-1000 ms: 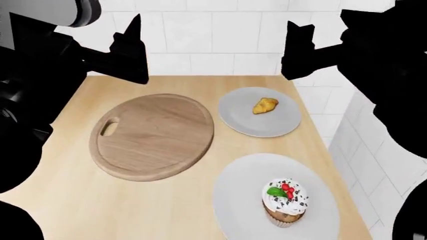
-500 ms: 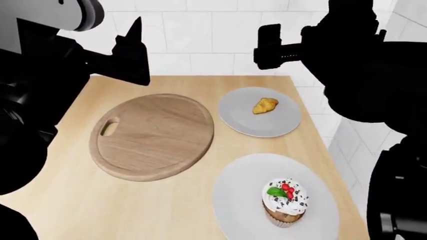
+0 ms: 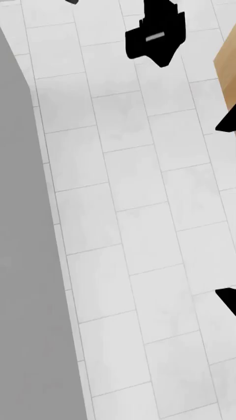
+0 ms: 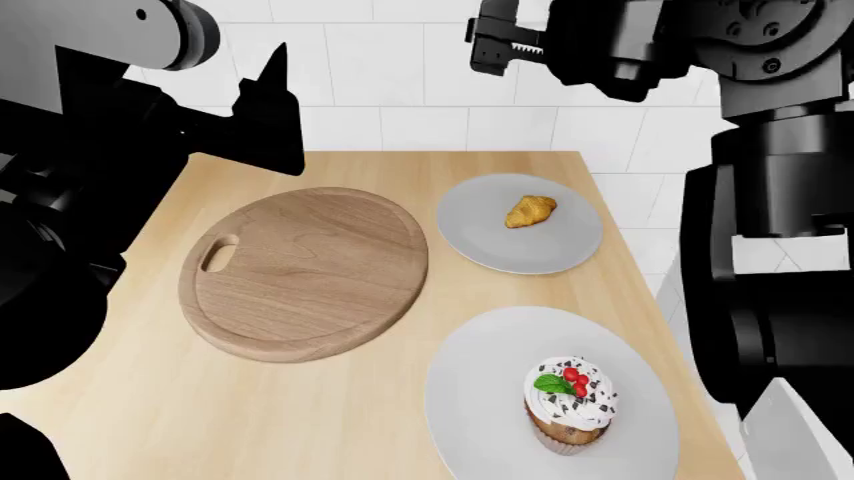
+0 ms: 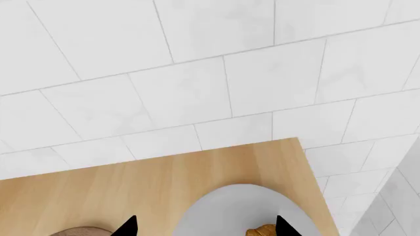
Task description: From the different types of pastries on the counter, select a croissant and place it on the cutting board. Then retrieve a jar of jam from the cabinet and place it alongside the croissant on the cutting board.
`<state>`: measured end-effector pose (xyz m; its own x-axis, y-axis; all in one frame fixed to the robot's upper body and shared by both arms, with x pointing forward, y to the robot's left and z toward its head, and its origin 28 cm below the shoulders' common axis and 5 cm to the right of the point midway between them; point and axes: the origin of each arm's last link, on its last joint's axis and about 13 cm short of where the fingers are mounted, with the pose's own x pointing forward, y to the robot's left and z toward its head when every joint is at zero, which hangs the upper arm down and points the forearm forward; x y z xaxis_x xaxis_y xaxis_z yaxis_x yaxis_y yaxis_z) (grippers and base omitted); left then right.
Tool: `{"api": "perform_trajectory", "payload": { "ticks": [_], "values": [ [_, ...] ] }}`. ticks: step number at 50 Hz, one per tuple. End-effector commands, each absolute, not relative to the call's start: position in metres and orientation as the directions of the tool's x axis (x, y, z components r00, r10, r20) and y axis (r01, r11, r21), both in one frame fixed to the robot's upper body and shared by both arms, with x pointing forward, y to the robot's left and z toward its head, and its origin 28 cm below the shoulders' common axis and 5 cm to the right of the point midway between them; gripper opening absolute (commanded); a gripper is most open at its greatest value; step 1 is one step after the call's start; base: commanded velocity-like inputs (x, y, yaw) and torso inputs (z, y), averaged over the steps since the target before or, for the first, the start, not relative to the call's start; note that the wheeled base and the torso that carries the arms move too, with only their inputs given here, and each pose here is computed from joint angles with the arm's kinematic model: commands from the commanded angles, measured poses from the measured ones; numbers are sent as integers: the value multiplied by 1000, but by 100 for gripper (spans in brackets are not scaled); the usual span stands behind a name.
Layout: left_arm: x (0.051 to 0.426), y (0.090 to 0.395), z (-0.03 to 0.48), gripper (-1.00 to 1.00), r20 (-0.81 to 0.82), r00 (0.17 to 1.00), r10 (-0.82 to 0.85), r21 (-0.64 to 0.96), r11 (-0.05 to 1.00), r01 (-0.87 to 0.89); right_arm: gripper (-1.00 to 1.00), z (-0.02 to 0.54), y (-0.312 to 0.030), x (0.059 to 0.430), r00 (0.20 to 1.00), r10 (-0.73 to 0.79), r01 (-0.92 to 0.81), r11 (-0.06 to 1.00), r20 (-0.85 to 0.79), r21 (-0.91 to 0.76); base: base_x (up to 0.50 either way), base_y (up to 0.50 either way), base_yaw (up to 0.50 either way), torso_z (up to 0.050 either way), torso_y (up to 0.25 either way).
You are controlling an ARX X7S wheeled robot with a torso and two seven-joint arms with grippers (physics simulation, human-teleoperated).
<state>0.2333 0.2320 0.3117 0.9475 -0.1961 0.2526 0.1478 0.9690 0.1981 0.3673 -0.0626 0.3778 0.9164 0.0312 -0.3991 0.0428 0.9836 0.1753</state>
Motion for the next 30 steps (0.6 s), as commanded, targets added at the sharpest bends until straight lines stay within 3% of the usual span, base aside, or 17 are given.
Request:
{"api": "perform_trajectory", "payload": {
  "ticks": [1, 14, 19, 30],
  "values": [
    [234, 232, 311, 100, 251, 949, -190, 194, 971, 143, 100, 374, -41, 384, 797, -21, 184, 960, -603, 210, 0, 0, 0, 0, 0],
    [238, 235, 307, 100, 245, 952, -182, 184, 973, 138, 100, 356, -30, 388, 745, -93, 271, 947, -661, 173, 0, 0, 0, 0, 0],
    [238, 237, 305, 100, 244, 953, -180, 180, 974, 137, 100, 352, -29, 392, 754, -161, 317, 938, -637, 138, 0, 0, 0, 0, 0],
    [241, 239, 298, 100, 234, 955, -181, 171, 975, 142, 100, 334, -25, 401, 774, -127, 331, 917, -621, 224, 0, 0, 0, 0, 0]
  ]
}}
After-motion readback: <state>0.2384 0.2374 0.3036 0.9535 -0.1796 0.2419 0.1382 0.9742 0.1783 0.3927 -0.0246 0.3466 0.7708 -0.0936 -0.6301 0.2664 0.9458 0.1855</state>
